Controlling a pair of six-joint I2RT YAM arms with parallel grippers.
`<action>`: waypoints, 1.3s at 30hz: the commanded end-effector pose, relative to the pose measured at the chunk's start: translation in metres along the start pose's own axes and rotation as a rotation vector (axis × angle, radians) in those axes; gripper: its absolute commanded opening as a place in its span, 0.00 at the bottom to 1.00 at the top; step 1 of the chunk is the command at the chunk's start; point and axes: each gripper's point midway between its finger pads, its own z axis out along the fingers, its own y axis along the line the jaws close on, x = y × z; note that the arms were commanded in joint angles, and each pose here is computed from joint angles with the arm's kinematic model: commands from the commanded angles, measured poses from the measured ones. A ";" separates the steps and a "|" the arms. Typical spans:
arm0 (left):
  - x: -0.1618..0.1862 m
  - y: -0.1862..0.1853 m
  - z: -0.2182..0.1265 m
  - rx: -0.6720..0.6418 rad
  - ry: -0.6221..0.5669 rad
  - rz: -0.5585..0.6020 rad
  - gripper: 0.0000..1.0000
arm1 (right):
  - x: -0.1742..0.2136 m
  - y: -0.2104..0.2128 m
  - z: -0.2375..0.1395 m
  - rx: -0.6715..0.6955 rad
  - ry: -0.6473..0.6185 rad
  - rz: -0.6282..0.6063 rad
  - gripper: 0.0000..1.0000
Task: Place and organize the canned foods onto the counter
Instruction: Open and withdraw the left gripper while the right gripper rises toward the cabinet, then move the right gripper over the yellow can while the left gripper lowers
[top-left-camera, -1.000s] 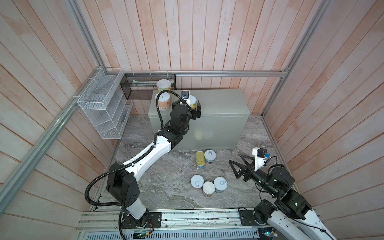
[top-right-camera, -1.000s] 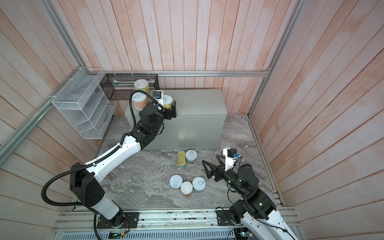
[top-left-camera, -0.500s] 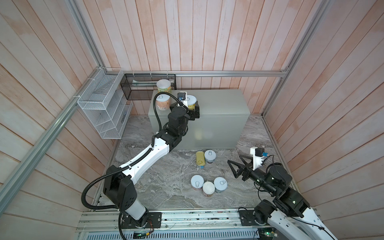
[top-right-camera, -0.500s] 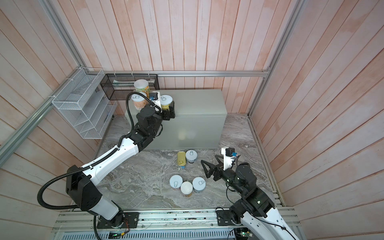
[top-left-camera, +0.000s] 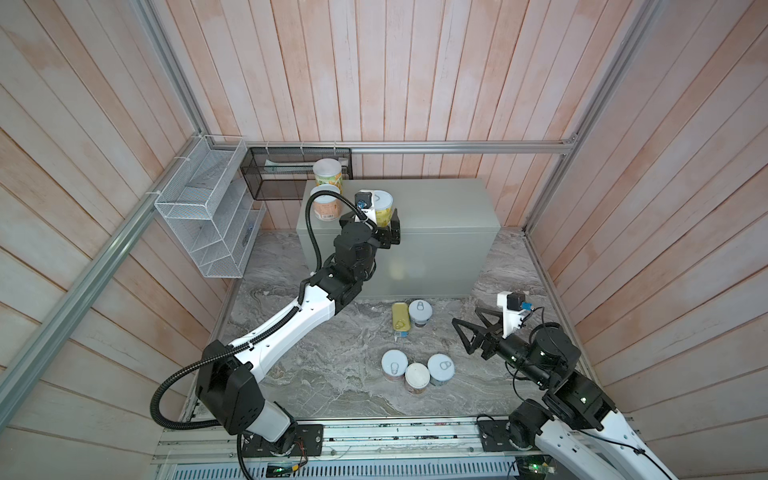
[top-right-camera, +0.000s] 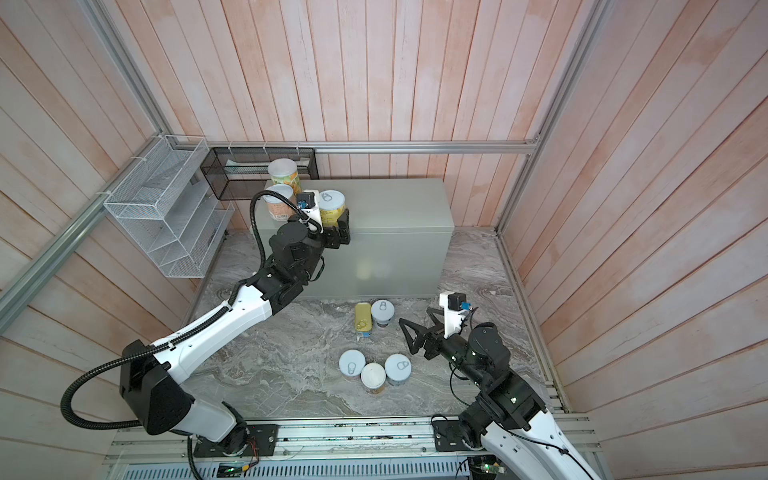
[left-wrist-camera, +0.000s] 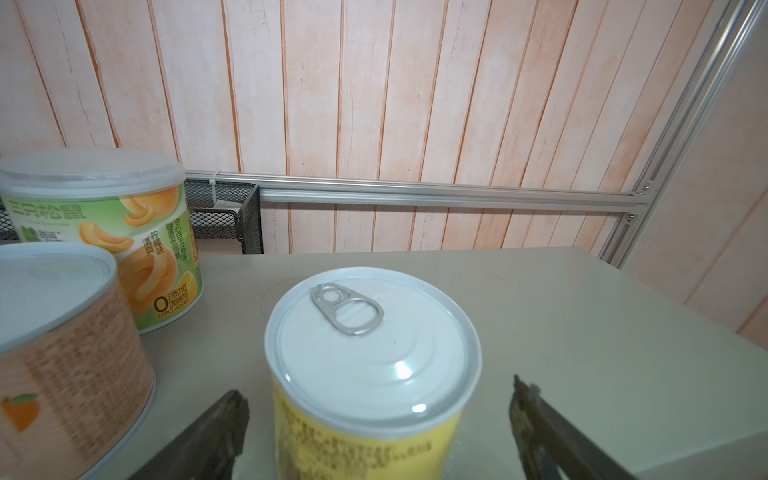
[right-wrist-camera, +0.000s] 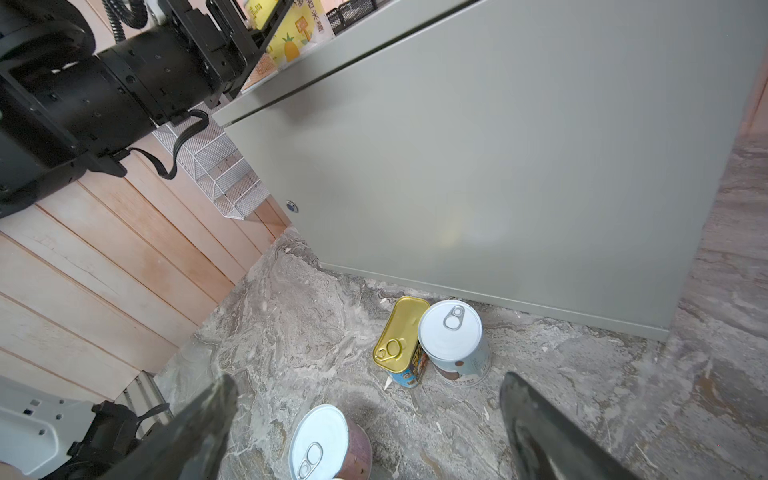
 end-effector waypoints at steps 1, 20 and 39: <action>-0.020 0.008 -0.016 -0.029 -0.058 0.002 1.00 | -0.016 0.012 0.005 -0.050 -0.042 -0.007 0.98; 0.042 0.072 -0.128 -0.117 0.061 -0.029 1.00 | -0.121 0.059 0.101 -0.104 -0.080 -0.220 0.88; 0.112 0.073 -0.164 -0.014 0.223 -0.070 1.00 | -0.150 0.075 0.208 -0.134 -0.038 -0.288 0.67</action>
